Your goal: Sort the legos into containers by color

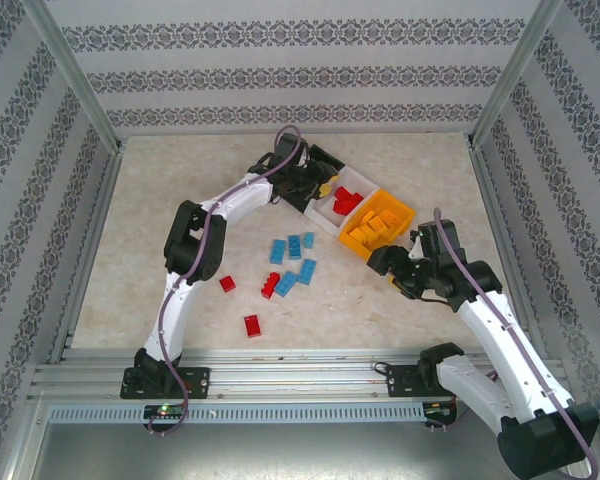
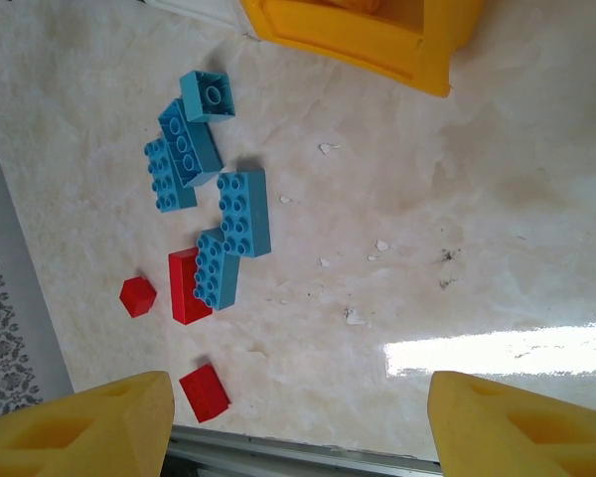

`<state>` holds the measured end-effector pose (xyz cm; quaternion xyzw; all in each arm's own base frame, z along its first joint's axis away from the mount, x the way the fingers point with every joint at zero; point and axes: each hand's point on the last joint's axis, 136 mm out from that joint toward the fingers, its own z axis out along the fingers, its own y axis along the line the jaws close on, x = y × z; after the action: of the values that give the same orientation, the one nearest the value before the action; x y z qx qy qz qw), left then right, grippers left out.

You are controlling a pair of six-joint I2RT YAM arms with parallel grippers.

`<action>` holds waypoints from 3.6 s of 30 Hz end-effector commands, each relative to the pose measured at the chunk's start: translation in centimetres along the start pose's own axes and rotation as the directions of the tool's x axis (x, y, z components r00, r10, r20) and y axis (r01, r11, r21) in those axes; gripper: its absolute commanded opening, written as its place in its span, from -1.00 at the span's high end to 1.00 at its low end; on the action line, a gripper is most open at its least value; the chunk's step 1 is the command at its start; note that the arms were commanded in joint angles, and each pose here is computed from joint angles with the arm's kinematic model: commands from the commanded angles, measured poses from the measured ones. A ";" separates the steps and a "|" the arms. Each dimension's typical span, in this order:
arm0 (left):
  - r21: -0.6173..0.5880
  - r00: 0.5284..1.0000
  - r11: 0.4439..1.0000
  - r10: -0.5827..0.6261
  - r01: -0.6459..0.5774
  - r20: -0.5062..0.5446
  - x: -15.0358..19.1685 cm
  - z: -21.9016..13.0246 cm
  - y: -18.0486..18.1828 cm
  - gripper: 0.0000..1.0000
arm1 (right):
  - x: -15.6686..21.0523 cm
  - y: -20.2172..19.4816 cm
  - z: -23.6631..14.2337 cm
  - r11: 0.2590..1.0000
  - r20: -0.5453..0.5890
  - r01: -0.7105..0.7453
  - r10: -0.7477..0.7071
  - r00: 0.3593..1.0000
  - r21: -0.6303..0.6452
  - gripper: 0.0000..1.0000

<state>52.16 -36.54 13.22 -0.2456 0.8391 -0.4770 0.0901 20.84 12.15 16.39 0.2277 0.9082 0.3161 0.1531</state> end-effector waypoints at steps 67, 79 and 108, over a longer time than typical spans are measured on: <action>-0.645 0.977 0.735 -0.125 0.209 0.173 7.9 -22.2 28.3 0.04 | 2.9 7.4 8.5 0.973 -0.241 0.229 -0.228 0.943 -0.026 -0.37; -0.555 0.981 0.811 -0.116 0.184 0.155 6.6 -21.1 24.8 0.26 | 2.1 6.8 7.8 0.975 -0.210 0.223 -0.219 0.953 -0.007 -0.37; -0.005 0.995 1.000 0.029 -0.030 -0.100 0.9 -0.8 -1.3 0.18 | -0.4 0.6 2.2 0.999 -0.038 0.022 -0.021 0.999 0.033 -0.37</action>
<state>51.98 -35.67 15.30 -0.2118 0.8446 -0.4849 0.0809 22.88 14.46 15.84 0.1927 0.9171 0.3200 0.1395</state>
